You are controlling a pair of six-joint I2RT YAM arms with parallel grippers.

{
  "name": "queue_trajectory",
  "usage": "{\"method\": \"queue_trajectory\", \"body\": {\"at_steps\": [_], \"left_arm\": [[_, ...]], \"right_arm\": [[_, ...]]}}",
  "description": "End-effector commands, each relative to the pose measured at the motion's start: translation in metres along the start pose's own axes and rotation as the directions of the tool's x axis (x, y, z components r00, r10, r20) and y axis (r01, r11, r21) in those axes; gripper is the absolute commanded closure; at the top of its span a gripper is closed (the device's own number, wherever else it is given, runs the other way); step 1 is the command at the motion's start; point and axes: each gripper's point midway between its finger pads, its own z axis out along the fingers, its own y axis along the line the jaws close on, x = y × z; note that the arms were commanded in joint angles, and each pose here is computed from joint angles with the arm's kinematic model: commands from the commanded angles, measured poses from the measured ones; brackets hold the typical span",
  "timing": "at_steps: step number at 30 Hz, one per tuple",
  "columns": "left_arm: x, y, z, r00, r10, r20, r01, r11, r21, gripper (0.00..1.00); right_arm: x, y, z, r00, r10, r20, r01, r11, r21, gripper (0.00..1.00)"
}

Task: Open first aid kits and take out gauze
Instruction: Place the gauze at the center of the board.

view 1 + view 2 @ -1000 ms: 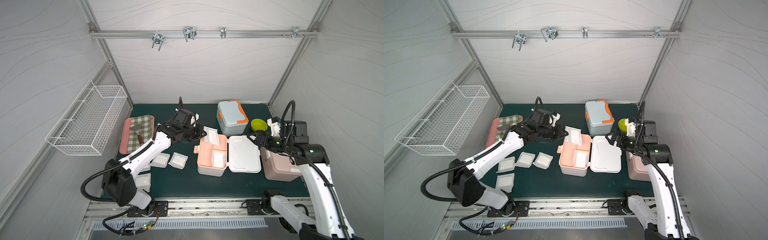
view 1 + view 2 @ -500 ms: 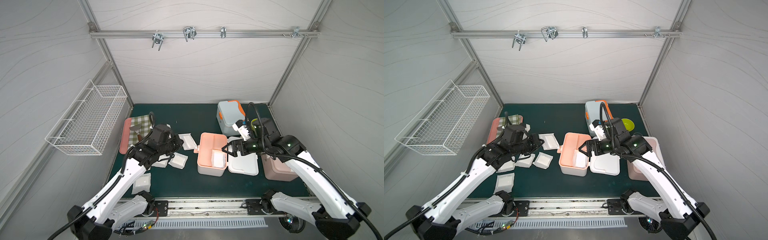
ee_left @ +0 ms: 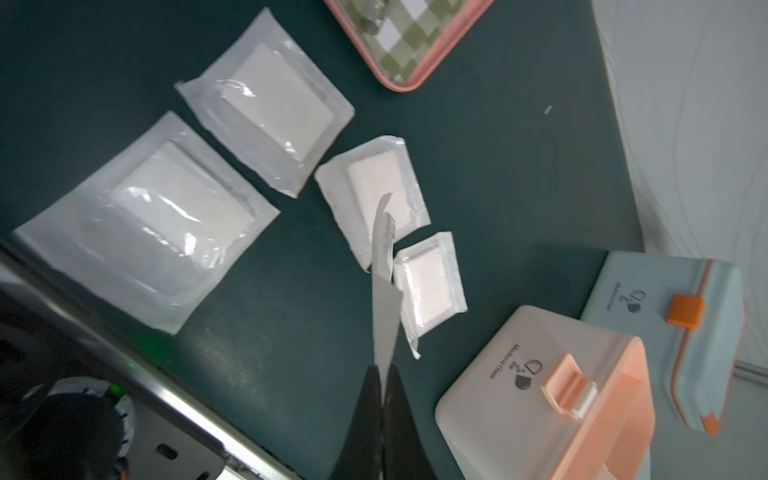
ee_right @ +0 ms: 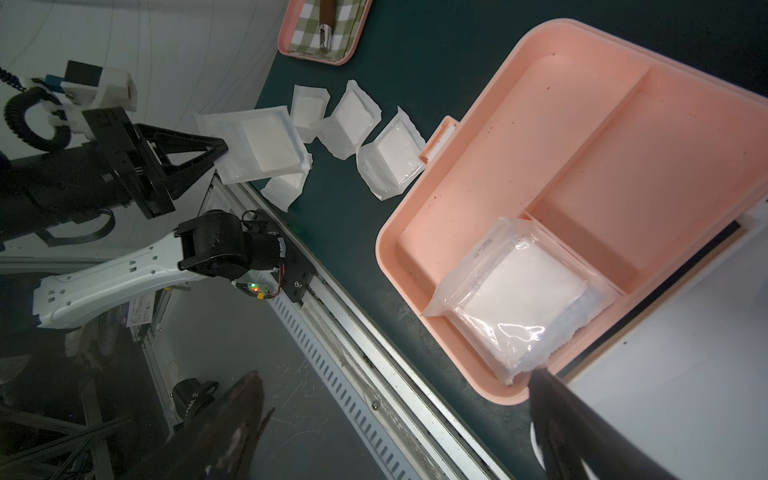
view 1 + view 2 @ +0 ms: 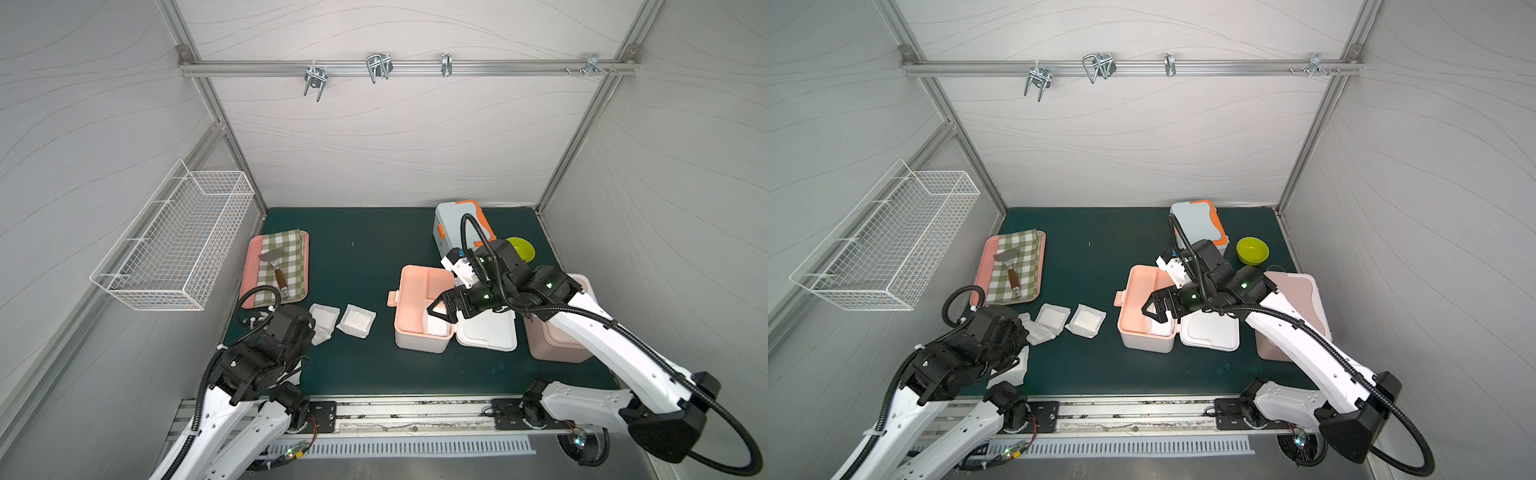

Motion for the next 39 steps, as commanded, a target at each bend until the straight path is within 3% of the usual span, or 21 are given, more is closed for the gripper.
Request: {"method": "queue_trajectory", "body": {"at_steps": [1,7,14,22,32,35,39], "left_arm": [[-0.014,0.037,0.001,0.990,-0.097,0.103,0.109,0.987,-0.120,1.00],[-0.010,0.051,0.017,0.982,-0.135,0.130,0.155,0.975,-0.161,1.00],[0.017,0.032,0.049,0.980,-0.196,0.026,0.197,0.976,-0.097,1.00],[0.032,0.030,0.074,0.977,-0.213,-0.007,0.211,0.971,-0.112,1.00],[0.026,0.044,0.074,0.977,-0.208,0.037,0.211,0.964,-0.161,0.99],[0.024,0.048,0.065,0.980,-0.195,0.037,0.199,0.962,-0.188,0.62],[0.009,0.053,0.041,0.984,-0.160,0.079,0.173,0.961,-0.217,0.39]], "right_arm": [[-0.005,0.001,-0.003,0.999,-0.035,0.017,0.035,0.999,0.014,0.01],[0.000,-0.001,0.001,1.000,-0.029,0.001,0.029,0.999,0.016,0.01],[0.002,-0.002,0.005,0.999,-0.031,-0.017,0.031,0.999,0.014,0.01],[0.004,-0.001,0.002,1.000,-0.024,-0.017,0.024,1.000,0.008,0.01],[0.008,-0.001,-0.001,1.000,-0.012,-0.014,0.012,1.000,0.011,0.01],[0.008,0.000,0.000,1.000,-0.012,-0.016,0.012,1.000,0.007,0.01],[0.006,0.001,-0.002,1.000,-0.012,-0.013,0.012,1.000,0.010,0.01]]}}
